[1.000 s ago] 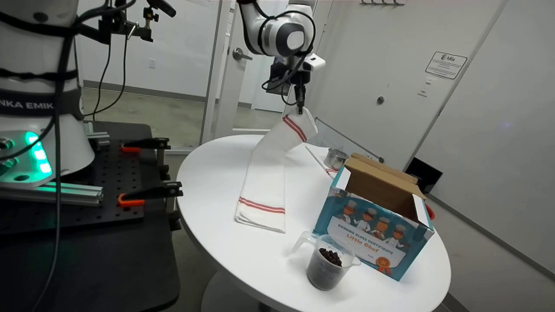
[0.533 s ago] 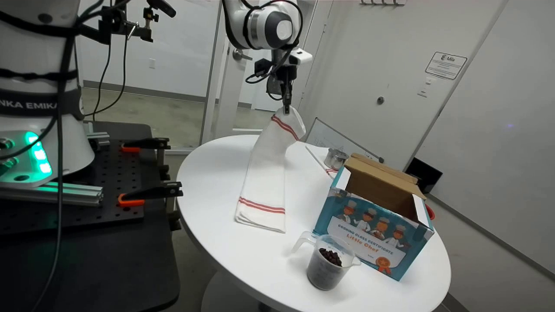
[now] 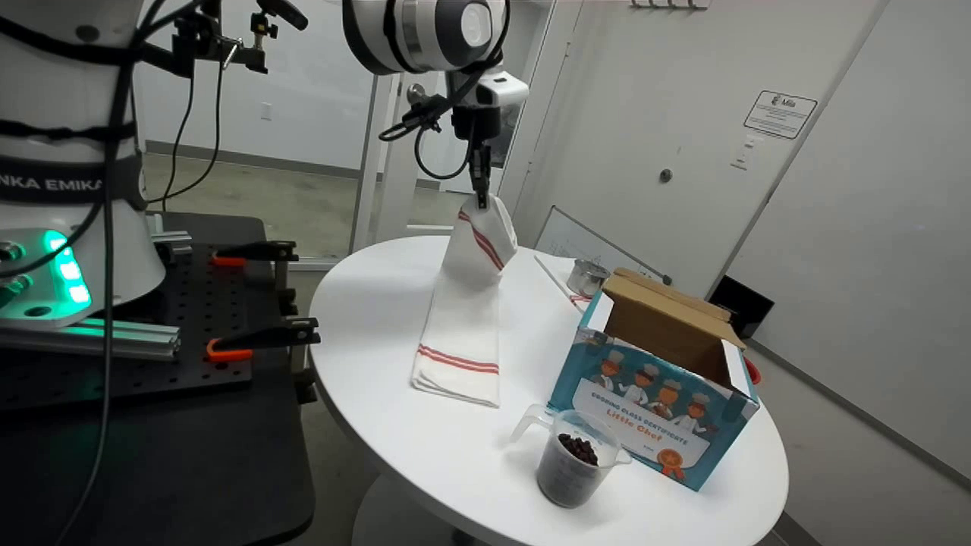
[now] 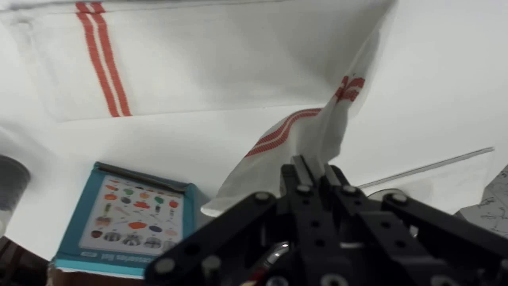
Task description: Fold the towel
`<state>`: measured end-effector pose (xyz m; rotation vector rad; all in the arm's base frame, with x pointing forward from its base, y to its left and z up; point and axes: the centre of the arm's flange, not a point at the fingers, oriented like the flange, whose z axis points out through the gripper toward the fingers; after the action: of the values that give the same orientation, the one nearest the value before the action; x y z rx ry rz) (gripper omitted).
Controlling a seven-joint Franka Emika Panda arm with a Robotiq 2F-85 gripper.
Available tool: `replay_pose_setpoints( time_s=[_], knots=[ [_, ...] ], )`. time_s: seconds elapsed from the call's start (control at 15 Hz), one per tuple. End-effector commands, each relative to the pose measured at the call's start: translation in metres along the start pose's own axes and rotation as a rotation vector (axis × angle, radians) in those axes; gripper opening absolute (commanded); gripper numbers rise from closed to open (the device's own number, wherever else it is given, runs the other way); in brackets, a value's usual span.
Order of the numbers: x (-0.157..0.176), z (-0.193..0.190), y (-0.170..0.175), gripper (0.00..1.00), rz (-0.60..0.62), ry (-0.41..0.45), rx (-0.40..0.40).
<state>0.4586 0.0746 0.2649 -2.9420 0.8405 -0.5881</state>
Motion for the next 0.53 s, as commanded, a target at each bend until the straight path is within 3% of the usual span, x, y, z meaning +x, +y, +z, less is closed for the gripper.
replay_pose_setpoints(
  time_s=[0.0, 0.2, 0.33, 0.47],
  knots=[
    [-0.019, -0.044, 0.030, 0.02, 0.029, 0.041, -0.034],
    [-0.006, -0.056, 0.034, 0.02, 0.000, 0.063, -0.093],
    [-0.022, -0.083, 0.065, 0.02, -0.019, 0.051, -0.124],
    [-0.018, -0.088, 0.081, 0.02, -0.051, 0.024, -0.176]
  ],
)
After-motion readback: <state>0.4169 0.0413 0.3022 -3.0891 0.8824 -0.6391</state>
